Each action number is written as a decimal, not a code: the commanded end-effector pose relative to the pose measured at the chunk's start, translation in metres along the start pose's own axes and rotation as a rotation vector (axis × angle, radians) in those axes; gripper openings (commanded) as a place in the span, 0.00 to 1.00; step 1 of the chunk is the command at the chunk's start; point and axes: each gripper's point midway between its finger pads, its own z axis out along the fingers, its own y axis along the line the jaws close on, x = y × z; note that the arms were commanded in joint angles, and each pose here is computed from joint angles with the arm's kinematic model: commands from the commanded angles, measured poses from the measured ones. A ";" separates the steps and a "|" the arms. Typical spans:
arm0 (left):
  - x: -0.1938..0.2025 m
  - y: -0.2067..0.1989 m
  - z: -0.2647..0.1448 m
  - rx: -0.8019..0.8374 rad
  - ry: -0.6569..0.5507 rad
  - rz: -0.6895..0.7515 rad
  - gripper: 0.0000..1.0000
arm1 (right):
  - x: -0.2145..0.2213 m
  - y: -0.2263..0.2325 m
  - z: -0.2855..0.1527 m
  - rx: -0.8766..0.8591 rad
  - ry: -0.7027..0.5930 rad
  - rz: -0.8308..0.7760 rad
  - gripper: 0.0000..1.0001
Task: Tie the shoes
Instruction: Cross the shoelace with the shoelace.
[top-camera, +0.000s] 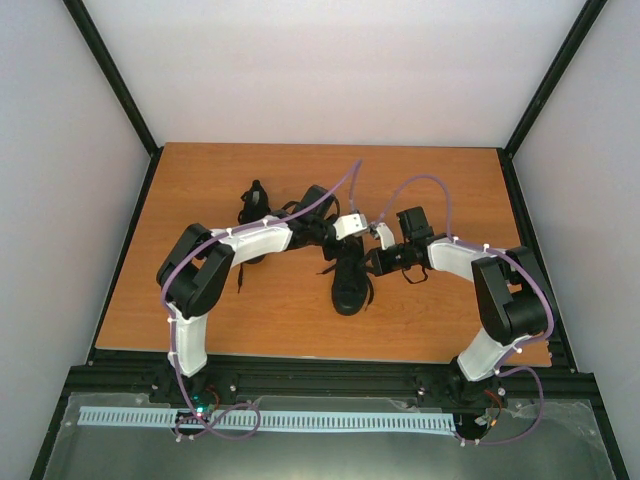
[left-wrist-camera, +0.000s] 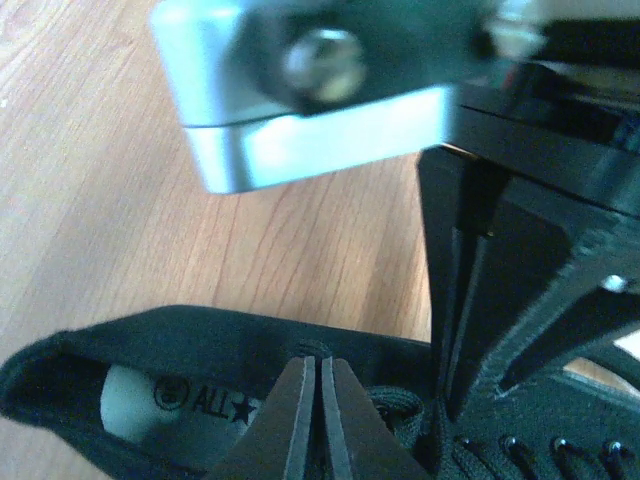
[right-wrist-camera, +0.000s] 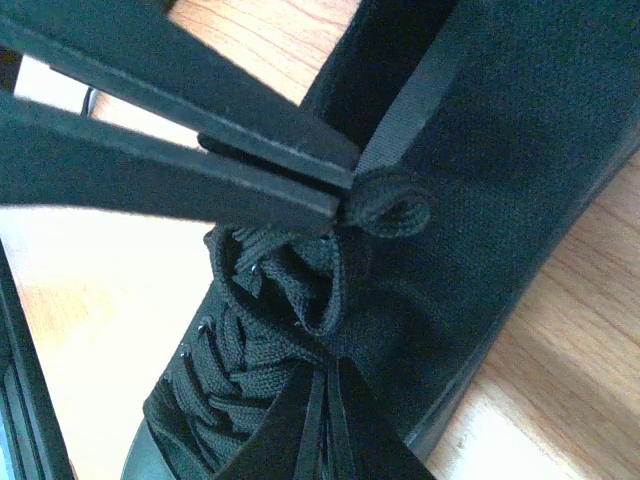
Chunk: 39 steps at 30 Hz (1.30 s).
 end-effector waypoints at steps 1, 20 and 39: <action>-0.016 0.012 -0.005 -0.056 -0.029 -0.028 0.01 | -0.002 0.006 -0.004 0.002 -0.013 -0.038 0.03; -0.008 0.010 -0.036 -0.027 -0.100 -0.041 0.01 | -0.010 0.008 -0.012 0.014 -0.039 -0.027 0.03; 0.001 0.026 -0.041 -0.078 -0.149 -0.164 0.07 | -0.020 0.000 -0.010 0.002 -0.056 0.015 0.03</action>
